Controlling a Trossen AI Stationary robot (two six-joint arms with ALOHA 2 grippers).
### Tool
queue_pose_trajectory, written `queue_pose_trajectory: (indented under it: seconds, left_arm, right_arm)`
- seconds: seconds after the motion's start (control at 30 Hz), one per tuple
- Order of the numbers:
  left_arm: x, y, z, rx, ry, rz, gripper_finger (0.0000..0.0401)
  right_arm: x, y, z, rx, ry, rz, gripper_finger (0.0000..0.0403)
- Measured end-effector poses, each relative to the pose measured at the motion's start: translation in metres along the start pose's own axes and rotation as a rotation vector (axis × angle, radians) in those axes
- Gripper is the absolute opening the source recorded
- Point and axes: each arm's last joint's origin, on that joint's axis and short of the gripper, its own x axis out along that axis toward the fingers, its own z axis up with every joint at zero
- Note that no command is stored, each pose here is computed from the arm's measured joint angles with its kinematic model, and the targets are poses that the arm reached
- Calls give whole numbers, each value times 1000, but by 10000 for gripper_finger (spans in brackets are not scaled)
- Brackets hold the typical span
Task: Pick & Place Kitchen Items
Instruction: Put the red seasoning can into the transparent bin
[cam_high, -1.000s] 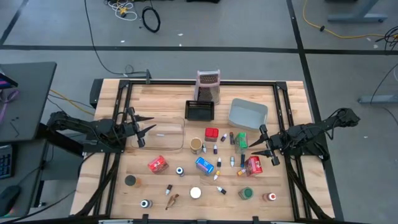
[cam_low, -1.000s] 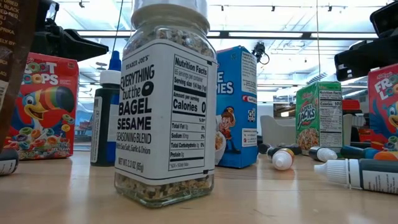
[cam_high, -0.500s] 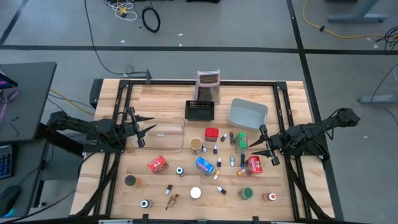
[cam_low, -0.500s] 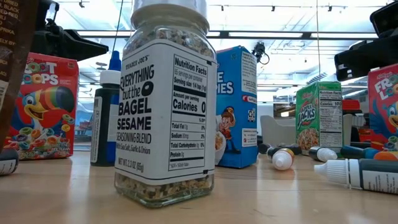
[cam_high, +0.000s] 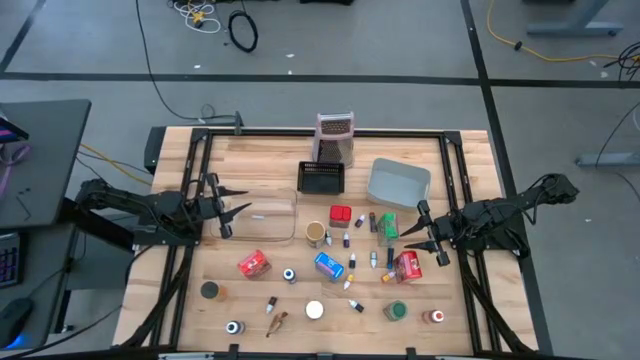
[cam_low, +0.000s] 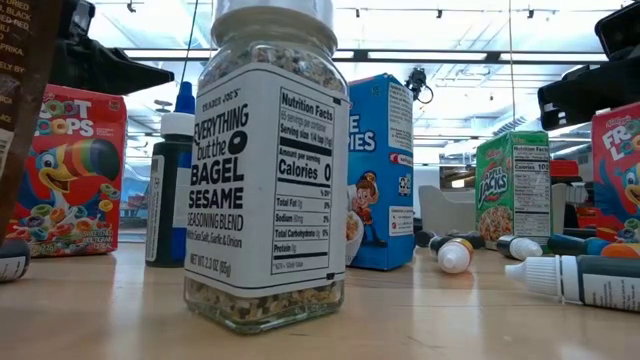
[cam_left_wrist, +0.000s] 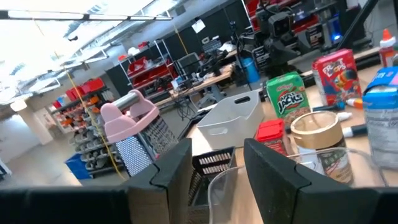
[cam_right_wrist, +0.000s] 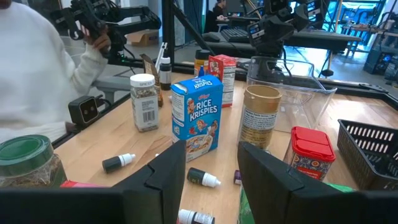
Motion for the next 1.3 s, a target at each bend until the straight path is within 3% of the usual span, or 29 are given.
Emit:
queue_pose_trajectory:
  seconds: [0.73,1.3]
  left_arm:
    - [0,3,5,9,-50,27,156]
    - [0,0,1,-39,-10,5,156]
  right_arm:
    - [0,0,0,0,0,0,155]
    - [0,0,0,0,0,0,155]
